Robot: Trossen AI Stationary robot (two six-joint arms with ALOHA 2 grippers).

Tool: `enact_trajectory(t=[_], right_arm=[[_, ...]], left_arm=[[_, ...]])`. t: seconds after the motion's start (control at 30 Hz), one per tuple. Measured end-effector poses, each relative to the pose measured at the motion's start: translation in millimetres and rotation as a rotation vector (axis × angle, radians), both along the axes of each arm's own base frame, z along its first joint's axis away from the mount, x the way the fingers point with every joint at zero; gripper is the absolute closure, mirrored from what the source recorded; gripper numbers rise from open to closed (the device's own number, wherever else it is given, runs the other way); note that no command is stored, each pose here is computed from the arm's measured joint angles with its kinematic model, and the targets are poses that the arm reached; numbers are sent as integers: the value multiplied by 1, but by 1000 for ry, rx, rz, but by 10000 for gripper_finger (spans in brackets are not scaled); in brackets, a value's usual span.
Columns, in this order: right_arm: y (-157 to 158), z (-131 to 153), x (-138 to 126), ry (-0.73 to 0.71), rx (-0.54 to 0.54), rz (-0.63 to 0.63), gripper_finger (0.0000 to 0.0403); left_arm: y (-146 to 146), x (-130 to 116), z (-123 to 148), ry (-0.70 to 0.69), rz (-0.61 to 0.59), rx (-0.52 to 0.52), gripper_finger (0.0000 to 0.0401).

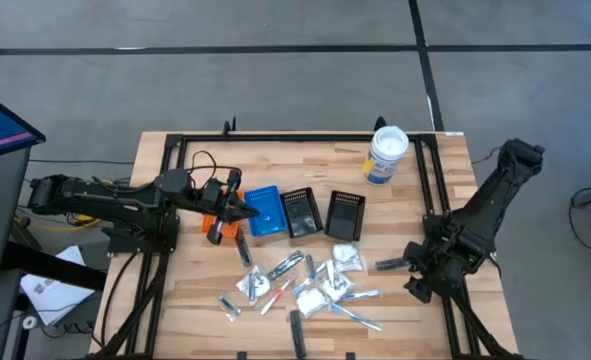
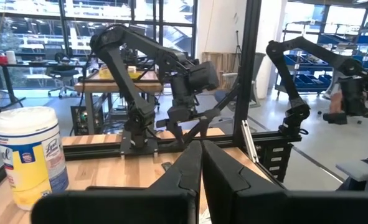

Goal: Pick & Place Travel size toiletries
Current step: Put the black comb into the right black bin

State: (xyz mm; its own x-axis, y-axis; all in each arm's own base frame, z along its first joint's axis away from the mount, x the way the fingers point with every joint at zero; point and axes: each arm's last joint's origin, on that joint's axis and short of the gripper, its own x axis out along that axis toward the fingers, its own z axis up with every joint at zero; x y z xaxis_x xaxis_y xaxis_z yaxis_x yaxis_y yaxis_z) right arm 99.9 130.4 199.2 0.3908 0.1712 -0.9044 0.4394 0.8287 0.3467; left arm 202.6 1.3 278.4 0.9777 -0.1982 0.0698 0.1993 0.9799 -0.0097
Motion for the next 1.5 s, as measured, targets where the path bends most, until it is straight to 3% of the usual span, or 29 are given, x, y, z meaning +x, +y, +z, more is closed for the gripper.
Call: enact_trajectory(t=[0.23,0.37,0.57,0.73,0.9,1.07,1.2,1.3,1.4,1.5], right_arm=[[9,3,16,-85,112,-57,127],[12,6,21,-133,135,-11,127],[0,-17,6,213,-37,-36,127],[1,-27,5,287,-116,-86,127],[1,-26,9,217,-129,-67,127],[-6,-15,-3,95,-212,-80,127],[-15,2,-21,-206,-259,-195,127],[-19,13,-36,-410,-245,-181,127],[-24,15,-48,-405,-308,-44,127],[-21,15,-50,-416,-229,-92,127]], left_arm=[[0,0,0,0,1,3,393],[0,0,0,1,1,3,393],[0,0,0,-2,2,17,393],[0,0,0,-3,17,22,393],[1,0,0,-4,38,25,393],[1,0,0,-3,44,24,393],[1,0,0,0,43,24,393],[1,0,-1,9,43,19,393],[1,0,-2,18,43,16,393],[1,0,-3,22,42,12,393]])
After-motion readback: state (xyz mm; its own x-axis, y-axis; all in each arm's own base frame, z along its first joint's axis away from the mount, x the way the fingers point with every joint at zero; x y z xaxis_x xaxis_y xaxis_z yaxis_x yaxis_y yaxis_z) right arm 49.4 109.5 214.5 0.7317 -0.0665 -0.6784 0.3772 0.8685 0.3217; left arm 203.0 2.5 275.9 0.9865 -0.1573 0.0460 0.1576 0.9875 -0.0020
